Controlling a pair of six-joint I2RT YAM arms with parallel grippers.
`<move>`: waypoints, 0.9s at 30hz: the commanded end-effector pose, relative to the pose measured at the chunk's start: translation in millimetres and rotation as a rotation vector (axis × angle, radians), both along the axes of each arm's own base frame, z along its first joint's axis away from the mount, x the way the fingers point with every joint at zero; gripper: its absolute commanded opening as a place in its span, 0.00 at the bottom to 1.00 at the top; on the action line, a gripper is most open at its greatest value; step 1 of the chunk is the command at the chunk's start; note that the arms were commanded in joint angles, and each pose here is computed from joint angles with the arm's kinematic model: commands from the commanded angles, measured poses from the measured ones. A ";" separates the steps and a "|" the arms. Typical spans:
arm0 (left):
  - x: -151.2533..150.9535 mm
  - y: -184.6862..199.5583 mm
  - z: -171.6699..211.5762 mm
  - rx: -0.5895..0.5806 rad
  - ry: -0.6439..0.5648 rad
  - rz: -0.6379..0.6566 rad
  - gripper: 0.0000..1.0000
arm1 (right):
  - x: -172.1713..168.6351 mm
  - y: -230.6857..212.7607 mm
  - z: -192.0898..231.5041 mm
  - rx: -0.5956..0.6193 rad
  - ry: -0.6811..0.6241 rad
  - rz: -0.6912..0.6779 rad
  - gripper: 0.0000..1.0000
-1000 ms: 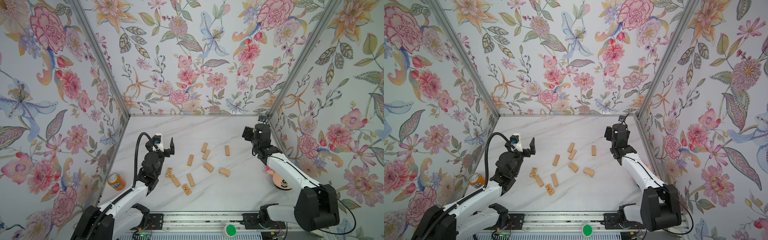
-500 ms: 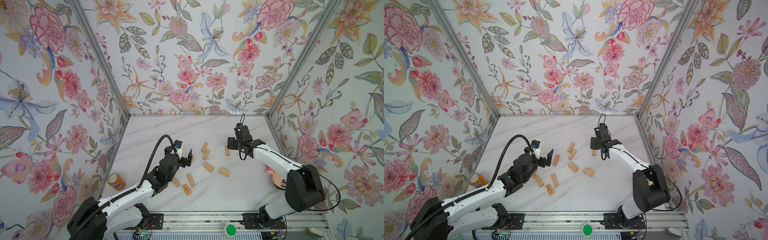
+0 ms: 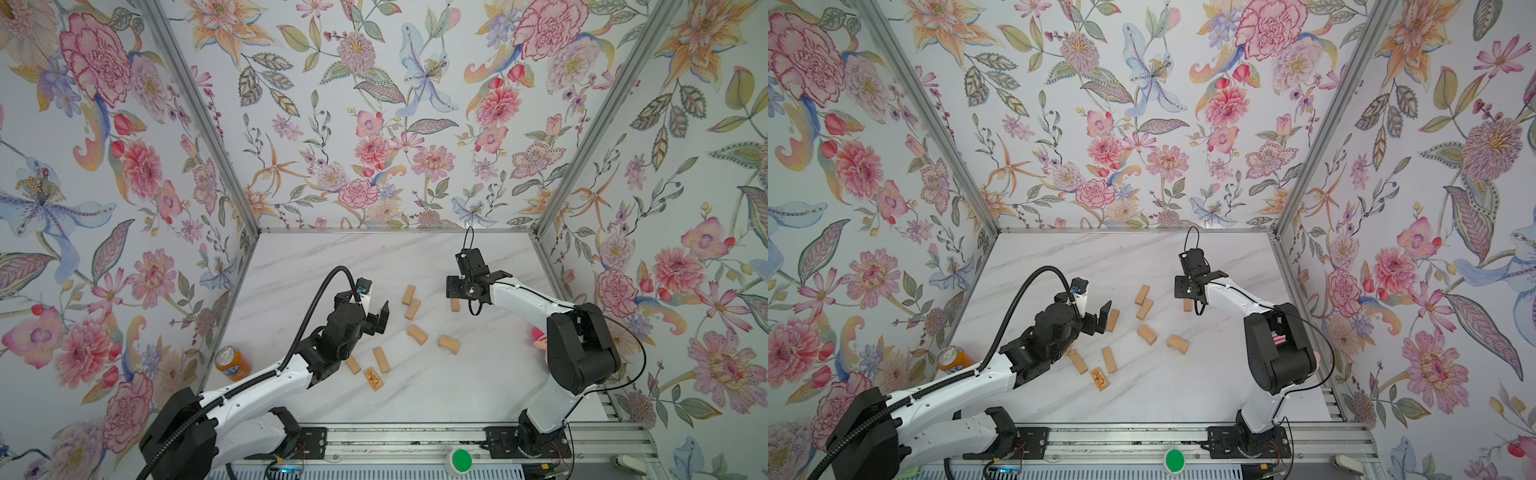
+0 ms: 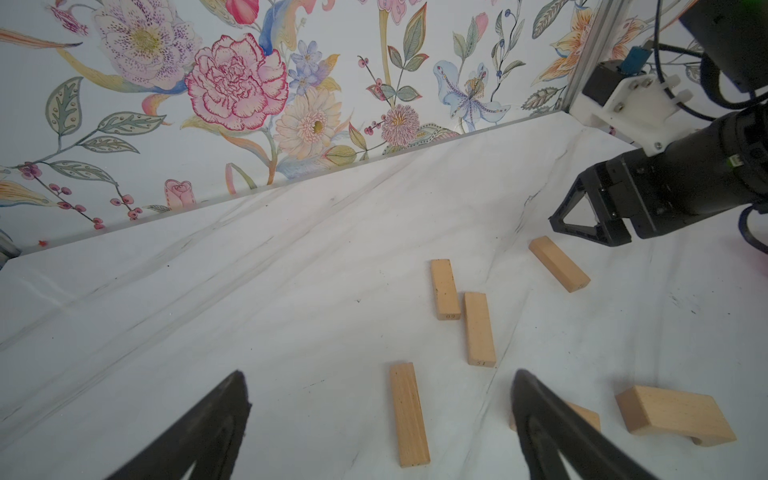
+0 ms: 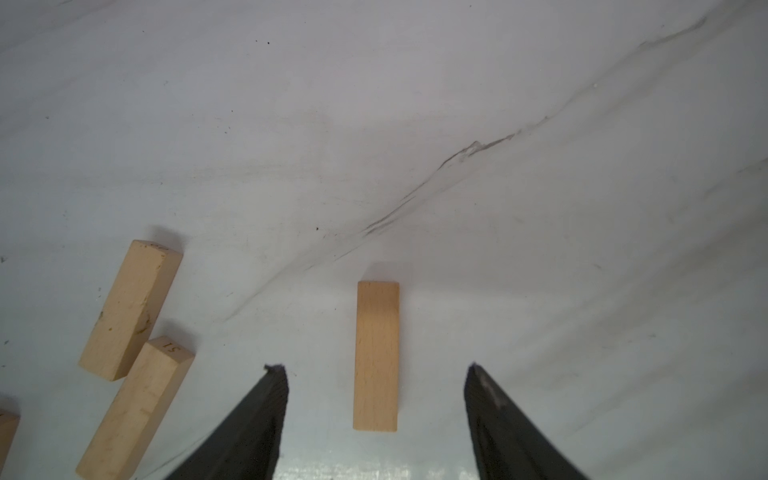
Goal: Build the wood block tower
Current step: 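Move the right gripper over block 72 while the left arm reaches toward the blocks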
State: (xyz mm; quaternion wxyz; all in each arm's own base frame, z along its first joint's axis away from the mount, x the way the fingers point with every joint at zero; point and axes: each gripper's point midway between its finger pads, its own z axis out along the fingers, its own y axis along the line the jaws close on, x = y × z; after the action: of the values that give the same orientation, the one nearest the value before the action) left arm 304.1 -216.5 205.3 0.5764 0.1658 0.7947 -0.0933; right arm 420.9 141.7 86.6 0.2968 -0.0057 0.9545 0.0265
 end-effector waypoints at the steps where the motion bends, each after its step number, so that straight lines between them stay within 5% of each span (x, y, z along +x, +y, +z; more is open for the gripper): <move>1: -0.7 -8.2 7.9 0.027 -0.010 -0.033 0.99 | 6.6 0.1 -5.8 0.009 0.034 -0.018 0.69; 12: 6.3 -13.5 5.6 0.089 -0.026 -0.045 0.99 | 24.6 -2.0 -26.9 -0.017 0.108 -0.044 0.64; 27: 7.6 -14.8 -5.4 0.129 -0.009 -0.051 0.99 | 5.0 1.1 -64.6 0.000 0.227 -0.037 0.54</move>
State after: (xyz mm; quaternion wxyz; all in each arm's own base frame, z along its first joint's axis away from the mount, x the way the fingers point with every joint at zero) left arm 312.2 -225.0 192.3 0.5622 0.2146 0.7968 -0.0535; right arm 439.3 142.1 39.9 0.2203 0.0112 0.9752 0.0201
